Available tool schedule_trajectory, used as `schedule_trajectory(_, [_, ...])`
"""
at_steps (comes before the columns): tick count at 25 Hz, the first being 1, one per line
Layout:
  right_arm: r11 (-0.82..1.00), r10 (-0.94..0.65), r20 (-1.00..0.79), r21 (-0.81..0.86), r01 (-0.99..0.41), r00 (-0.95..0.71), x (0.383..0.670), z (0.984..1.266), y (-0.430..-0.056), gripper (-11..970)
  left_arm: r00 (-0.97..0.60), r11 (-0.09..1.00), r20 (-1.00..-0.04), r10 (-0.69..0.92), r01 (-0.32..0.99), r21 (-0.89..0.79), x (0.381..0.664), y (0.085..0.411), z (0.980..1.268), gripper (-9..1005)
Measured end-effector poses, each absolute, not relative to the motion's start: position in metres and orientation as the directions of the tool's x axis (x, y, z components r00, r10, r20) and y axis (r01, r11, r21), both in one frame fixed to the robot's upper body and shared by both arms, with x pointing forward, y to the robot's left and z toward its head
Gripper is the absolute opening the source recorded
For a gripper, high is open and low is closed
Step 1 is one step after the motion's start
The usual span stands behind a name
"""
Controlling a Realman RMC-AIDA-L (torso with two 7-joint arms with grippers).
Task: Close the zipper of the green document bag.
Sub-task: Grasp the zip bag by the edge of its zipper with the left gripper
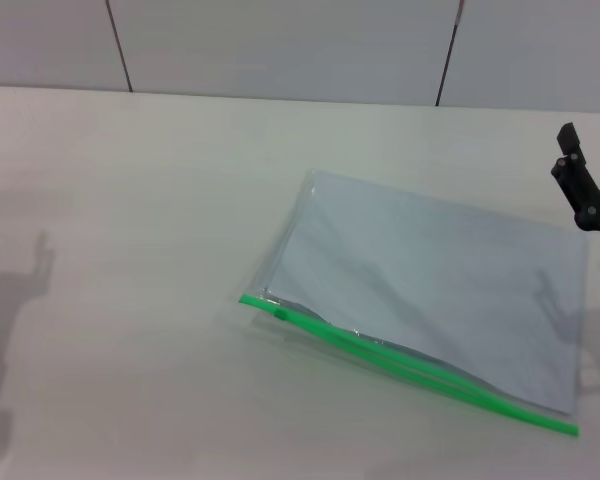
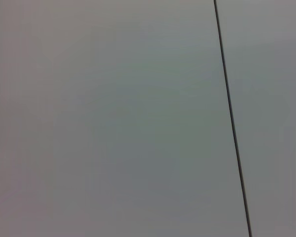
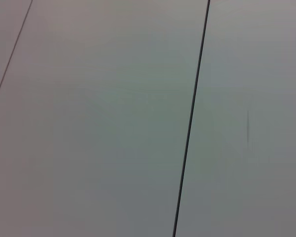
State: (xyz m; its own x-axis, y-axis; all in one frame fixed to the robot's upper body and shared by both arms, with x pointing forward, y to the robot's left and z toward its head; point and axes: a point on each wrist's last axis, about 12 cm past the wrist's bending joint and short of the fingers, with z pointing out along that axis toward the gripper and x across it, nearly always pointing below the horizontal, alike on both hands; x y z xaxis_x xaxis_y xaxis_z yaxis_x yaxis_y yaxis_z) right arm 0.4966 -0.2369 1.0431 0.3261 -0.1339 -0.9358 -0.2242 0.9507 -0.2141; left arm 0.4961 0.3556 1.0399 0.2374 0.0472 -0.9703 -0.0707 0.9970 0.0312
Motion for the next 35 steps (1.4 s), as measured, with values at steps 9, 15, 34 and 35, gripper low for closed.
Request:
schedule_trajectory(9, [0.95, -0.133, -0.936, -0.214, -0.228, 0.325, 0.496, 1.043, -0.236, 792, 0.239, 0.997, -0.97, 0.048, -0.07, 0.032, 0.496, 0.356, 1.04, 625])
schedule_trajectory(15, [0.95, -0.132, -0.936, -0.214, -0.229, 0.326, 0.496, 1.043, -0.236, 791, 0.234, 0.998, -0.971, 0.051, -0.051, 0.04, 0.496, 0.353, 1.04, 626])
schedule_trajectory(34, [0.947, -0.138, -0.935, -0.221, -0.232, 0.325, 0.499, 1.043, -0.236, 791, 0.266, 0.796, -0.911, 0.314, 0.449, 0.405, 0.49, 0.297, 1.026, 627])
schedule_trajectory(35, [0.947, -0.138, -0.935, -0.221, -0.233, 0.325, 0.499, 1.043, -0.236, 791, 0.275, 0.777, -0.898, 0.344, 0.455, 0.436, 0.489, 0.296, 1.023, 627])
